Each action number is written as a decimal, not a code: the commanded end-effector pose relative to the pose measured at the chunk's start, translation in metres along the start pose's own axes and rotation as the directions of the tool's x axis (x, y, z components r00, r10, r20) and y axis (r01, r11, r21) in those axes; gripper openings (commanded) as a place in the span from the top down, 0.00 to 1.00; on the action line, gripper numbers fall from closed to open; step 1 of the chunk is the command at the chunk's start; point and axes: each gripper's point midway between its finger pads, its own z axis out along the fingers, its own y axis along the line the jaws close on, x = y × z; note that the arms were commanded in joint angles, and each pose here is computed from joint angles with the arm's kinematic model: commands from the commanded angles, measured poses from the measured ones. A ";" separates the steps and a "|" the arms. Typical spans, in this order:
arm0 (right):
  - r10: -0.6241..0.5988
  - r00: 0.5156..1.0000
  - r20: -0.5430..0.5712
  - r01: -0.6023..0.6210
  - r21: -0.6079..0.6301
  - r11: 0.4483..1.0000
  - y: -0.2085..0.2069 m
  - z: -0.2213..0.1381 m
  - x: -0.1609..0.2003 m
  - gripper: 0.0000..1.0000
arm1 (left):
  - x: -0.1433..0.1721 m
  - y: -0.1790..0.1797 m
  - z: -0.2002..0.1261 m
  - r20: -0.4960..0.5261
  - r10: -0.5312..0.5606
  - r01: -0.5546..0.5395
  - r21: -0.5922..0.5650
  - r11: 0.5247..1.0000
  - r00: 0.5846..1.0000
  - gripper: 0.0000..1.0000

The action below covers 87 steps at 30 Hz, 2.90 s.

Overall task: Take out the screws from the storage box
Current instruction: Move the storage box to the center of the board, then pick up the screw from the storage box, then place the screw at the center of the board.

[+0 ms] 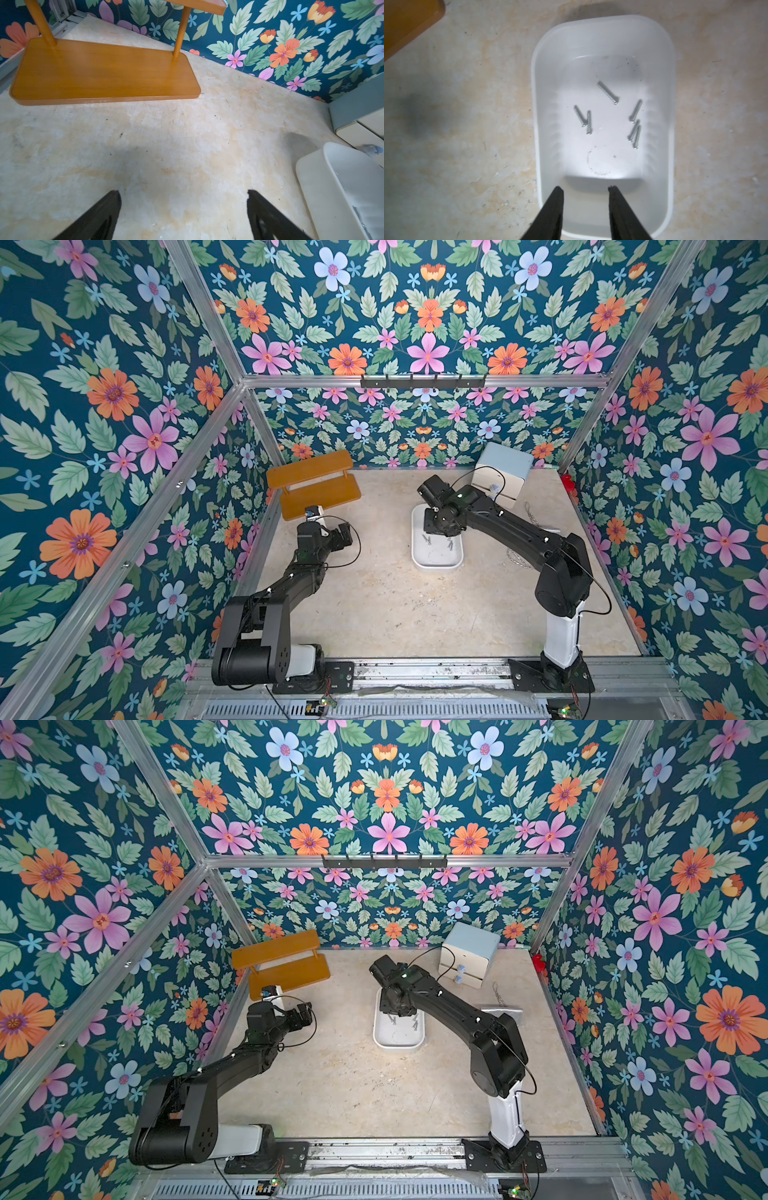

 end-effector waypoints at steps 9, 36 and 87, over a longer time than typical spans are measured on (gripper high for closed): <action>-0.158 0.982 -0.108 0.170 0.115 0.979 -0.025 0.066 -0.029 0.66 | -0.004 -0.015 0.009 0.005 -0.004 0.004 0.085 0.996 1.000 0.01; -0.119 0.960 -0.255 0.141 0.068 0.988 -0.030 0.137 -0.018 0.68 | -0.004 -0.014 0.014 -0.014 0.006 -0.005 0.070 0.998 1.000 0.01; 0.255 0.952 -0.169 -0.219 0.208 0.953 -0.180 0.078 0.063 0.89 | 0.052 -0.270 0.002 -0.409 0.474 -0.293 0.432 0.853 0.780 0.12</action>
